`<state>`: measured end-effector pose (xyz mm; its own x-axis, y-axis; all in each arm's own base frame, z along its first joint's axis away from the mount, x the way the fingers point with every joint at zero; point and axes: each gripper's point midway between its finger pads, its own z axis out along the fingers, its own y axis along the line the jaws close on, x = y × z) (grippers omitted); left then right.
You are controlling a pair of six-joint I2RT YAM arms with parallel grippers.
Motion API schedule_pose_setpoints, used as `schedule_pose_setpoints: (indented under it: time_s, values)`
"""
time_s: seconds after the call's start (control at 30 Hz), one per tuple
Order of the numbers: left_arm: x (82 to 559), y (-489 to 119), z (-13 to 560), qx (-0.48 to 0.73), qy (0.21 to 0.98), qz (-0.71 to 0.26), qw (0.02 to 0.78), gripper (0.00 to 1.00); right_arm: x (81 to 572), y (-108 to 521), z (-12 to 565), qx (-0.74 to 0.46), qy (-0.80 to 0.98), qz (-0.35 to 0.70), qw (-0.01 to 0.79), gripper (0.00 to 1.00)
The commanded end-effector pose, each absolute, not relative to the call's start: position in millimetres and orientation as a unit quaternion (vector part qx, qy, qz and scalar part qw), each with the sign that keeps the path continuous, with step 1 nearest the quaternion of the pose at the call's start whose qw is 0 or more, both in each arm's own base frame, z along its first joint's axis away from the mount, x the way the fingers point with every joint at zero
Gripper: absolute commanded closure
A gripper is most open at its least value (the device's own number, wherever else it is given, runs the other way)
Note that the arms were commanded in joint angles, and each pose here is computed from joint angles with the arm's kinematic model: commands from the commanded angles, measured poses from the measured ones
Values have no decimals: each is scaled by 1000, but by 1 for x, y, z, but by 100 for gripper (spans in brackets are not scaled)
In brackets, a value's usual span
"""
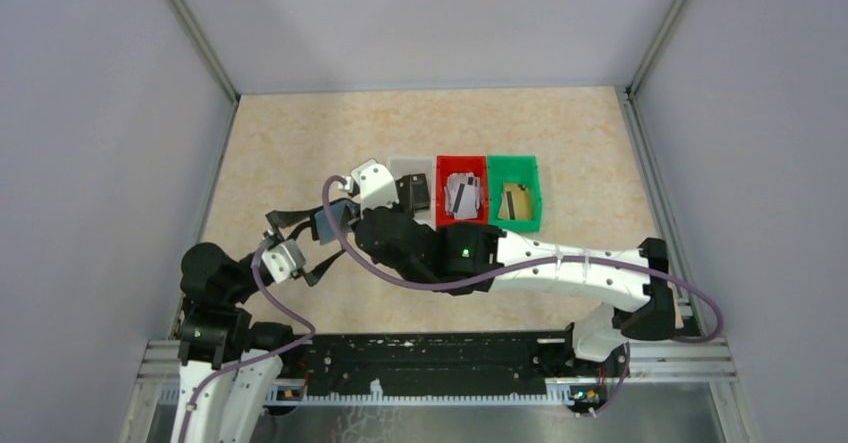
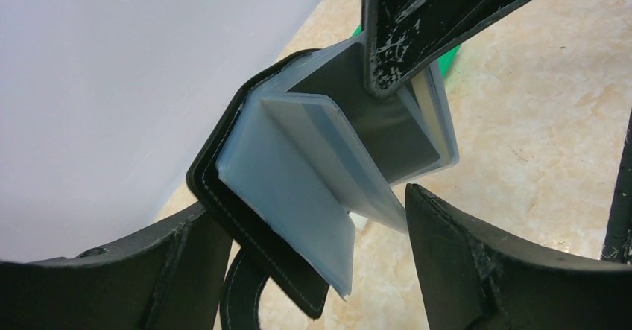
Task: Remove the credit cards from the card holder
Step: Remove the credit card from the card holder.
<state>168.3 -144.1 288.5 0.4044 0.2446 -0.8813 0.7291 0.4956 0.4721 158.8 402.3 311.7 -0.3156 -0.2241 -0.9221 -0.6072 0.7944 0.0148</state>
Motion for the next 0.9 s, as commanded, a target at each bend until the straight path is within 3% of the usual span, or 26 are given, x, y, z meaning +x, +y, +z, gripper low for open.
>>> schedule_pose_setpoints:
  time_s: [0.0, 0.43, 0.7, 0.87]
  values:
    - [162, -147, 308, 479, 495, -175, 703, 17, 156, 387, 353, -228, 762, 234, 559, 100]
    - [145, -164, 318, 474, 502, -272, 670, 41, 138, 383, 367, -247, 713, 320, 573, 100]
    - [156, -158, 325, 454, 509, -248, 688, 79, 133, 376, 369, -251, 692, 344, 583, 100]
    - [153, -159, 328, 457, 503, -254, 688, 97, 132, 368, 367, -248, 688, 349, 586, 100]
